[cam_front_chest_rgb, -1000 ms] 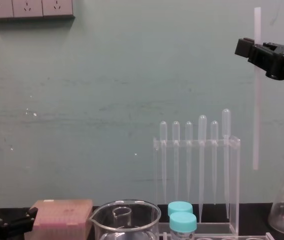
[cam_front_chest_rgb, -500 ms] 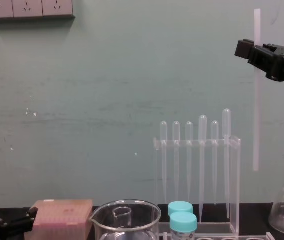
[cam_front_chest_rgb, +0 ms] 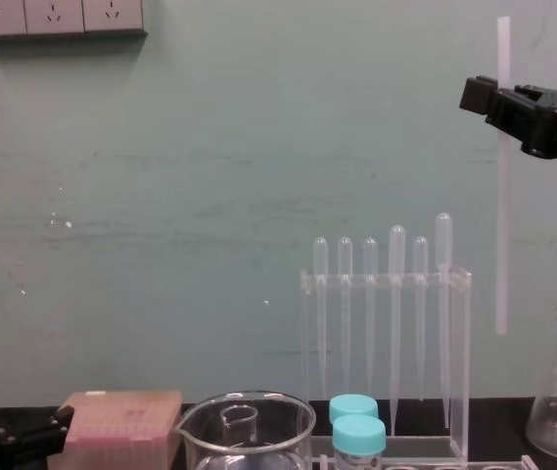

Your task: Pick up the stirring rod with one hand, then place it down.

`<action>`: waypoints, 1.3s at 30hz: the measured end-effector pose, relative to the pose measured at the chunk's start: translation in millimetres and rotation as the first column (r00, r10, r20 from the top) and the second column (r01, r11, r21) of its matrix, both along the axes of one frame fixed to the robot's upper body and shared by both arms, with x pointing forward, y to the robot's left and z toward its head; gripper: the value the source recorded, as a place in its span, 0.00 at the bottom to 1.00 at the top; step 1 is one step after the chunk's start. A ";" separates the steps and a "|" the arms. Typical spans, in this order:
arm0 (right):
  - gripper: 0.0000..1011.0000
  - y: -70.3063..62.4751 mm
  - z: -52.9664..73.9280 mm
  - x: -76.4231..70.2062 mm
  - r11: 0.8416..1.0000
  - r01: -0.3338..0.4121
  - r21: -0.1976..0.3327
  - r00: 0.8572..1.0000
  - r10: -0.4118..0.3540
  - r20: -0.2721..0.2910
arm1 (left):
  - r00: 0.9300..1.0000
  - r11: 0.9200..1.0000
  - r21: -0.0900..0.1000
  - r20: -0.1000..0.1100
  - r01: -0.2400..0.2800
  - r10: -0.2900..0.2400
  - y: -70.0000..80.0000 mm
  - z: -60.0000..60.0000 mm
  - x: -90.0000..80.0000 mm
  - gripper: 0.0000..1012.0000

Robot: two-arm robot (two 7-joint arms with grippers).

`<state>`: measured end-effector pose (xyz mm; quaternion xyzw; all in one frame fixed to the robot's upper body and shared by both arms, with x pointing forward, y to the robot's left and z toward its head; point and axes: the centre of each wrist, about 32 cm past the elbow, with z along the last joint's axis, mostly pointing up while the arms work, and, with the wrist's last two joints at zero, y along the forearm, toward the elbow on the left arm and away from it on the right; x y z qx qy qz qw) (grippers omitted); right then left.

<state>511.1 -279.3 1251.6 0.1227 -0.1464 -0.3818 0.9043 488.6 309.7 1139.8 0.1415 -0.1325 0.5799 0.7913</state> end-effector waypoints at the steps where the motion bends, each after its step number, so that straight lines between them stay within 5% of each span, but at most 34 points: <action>1: 0.07 -0.1 0.2 -0.1 1.000 0.000 -0.001 1.000 0.000 0.000 | 1.000 1.000 0.000 0.000 0.000 0.000 0.0 0.0 0.0 0.99; 34: 0.07 -1.6 -2.8 0.6 1.000 -0.002 -0.011 1.000 0.002 -0.022 | 1.000 1.000 0.000 0.000 0.000 0.000 0.0 0.0 0.0 0.99; 39: 0.07 -4.1 -18.3 4.4 1.000 -0.025 -0.018 0.997 0.024 -0.067 | 1.000 1.000 0.000 0.000 0.000 0.000 0.0 0.0 0.0 0.99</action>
